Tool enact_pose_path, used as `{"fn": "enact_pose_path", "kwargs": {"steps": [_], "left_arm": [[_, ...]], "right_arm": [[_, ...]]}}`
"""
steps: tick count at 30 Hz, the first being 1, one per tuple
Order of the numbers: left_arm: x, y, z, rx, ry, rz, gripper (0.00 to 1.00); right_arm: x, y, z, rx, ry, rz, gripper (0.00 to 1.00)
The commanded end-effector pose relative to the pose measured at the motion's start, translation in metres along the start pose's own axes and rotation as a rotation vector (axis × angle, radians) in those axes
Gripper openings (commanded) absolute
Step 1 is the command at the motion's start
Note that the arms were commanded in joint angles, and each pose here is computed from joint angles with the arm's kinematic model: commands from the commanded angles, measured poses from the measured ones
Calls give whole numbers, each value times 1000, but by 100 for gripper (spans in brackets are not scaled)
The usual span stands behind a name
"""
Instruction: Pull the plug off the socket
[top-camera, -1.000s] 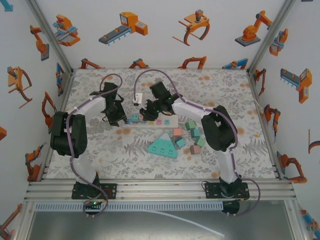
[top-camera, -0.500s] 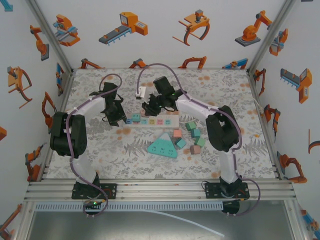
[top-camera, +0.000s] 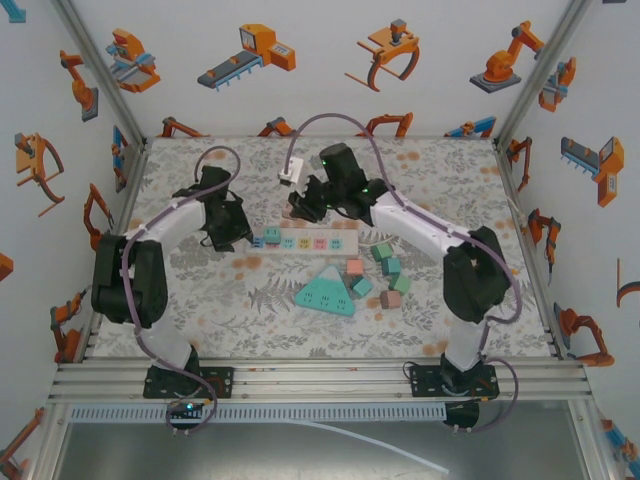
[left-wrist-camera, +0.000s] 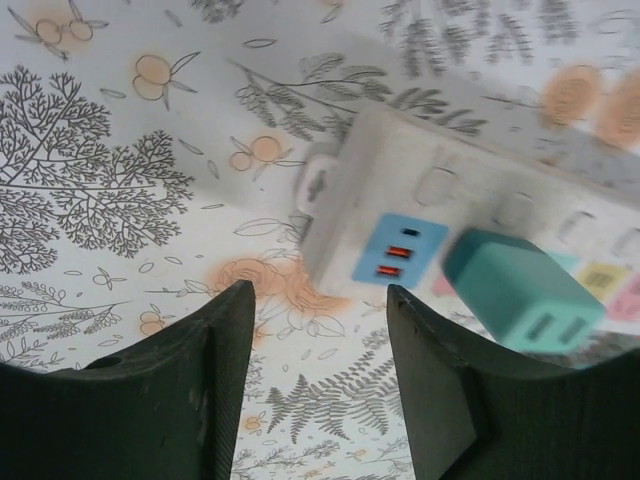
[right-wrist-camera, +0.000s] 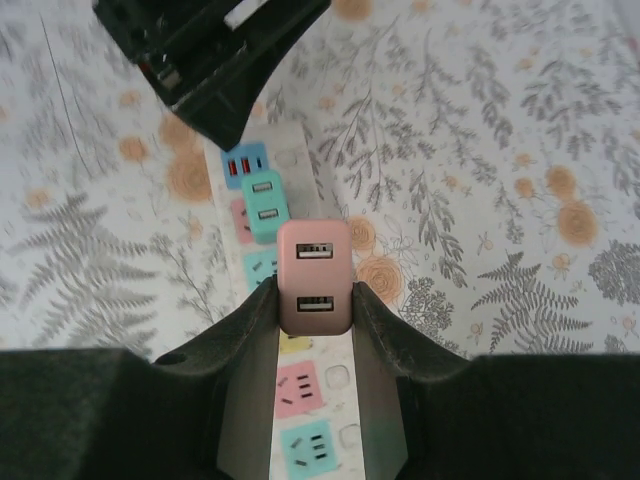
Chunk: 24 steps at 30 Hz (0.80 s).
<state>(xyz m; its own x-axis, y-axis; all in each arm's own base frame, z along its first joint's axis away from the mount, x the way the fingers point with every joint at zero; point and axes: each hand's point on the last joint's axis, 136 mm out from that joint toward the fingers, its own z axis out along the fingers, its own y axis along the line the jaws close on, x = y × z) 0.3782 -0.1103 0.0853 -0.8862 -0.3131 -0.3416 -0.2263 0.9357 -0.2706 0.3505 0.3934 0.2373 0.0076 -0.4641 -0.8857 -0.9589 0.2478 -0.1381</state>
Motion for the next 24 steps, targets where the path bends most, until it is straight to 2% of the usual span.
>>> {"fn": "enact_pose_path", "kwargs": {"steps": [1,5,9,12,17,21,24], "left_arm": [[-29,-42,-46,225,-169,93,55],[-35,-85,-102,491,-311,229,57],[-9,-124,-161,783,-427,481,63],[16,-140,-188,890,-467,655,65],[74,-164,-215,1044,-450,945,69],[115,-170,-227,1104,-479,1125,76],[128,-169,-233,1114,-501,1203,82]], "right_arm": [[-46,-17,-38,141,-187,166,0],[-32,-40,-76,336,-248,487,0],[-5,-39,-111,391,-294,717,0],[21,-32,-137,407,-340,882,0],[78,-5,-171,453,-358,1112,0],[125,34,-187,468,-297,1216,0],[160,63,-196,481,-205,1269,0]]}}
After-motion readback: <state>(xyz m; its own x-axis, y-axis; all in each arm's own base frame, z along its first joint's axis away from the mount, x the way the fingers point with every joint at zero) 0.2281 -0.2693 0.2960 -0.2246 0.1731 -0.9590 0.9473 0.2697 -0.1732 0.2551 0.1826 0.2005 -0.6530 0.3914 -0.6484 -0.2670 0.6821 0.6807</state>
